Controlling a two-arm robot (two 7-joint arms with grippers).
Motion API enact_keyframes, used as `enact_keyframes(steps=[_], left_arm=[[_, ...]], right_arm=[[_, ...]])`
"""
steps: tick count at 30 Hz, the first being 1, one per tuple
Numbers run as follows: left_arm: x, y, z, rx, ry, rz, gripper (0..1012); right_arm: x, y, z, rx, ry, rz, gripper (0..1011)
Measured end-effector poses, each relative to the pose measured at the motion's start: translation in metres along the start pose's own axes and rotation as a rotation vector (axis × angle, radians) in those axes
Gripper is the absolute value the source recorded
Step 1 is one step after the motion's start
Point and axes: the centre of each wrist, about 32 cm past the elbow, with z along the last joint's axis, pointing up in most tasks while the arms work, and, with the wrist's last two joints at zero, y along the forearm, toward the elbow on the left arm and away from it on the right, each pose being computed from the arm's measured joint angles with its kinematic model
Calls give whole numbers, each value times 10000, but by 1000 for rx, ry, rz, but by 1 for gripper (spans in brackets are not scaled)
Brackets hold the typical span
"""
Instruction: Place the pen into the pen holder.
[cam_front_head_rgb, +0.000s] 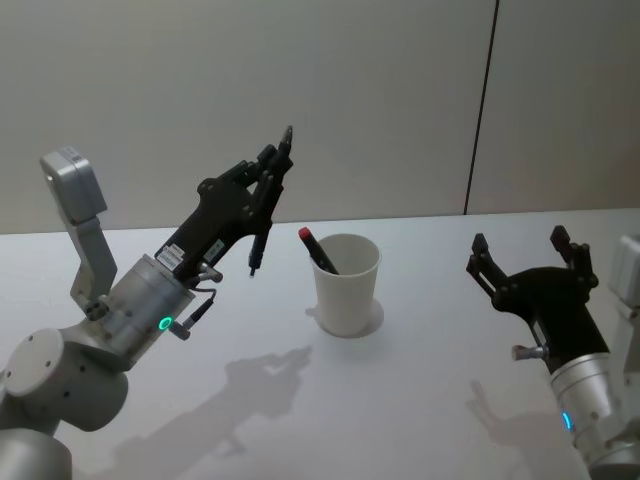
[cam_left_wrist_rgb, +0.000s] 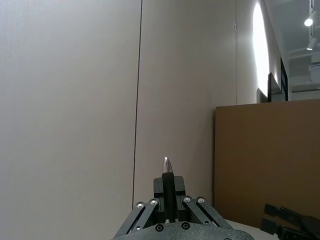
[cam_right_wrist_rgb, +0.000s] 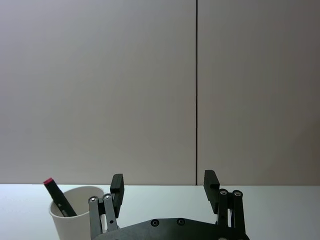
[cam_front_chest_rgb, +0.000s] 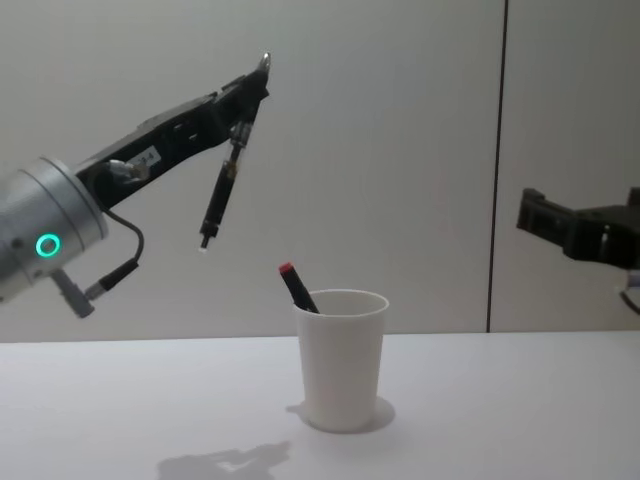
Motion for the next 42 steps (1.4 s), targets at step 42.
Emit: enact_keyframes(steps=[42], left_arm=[[-47, -103, -22, 3, -13, -39, 127]], right_arm=[[222, 331, 67, -22, 159, 464, 1002]])
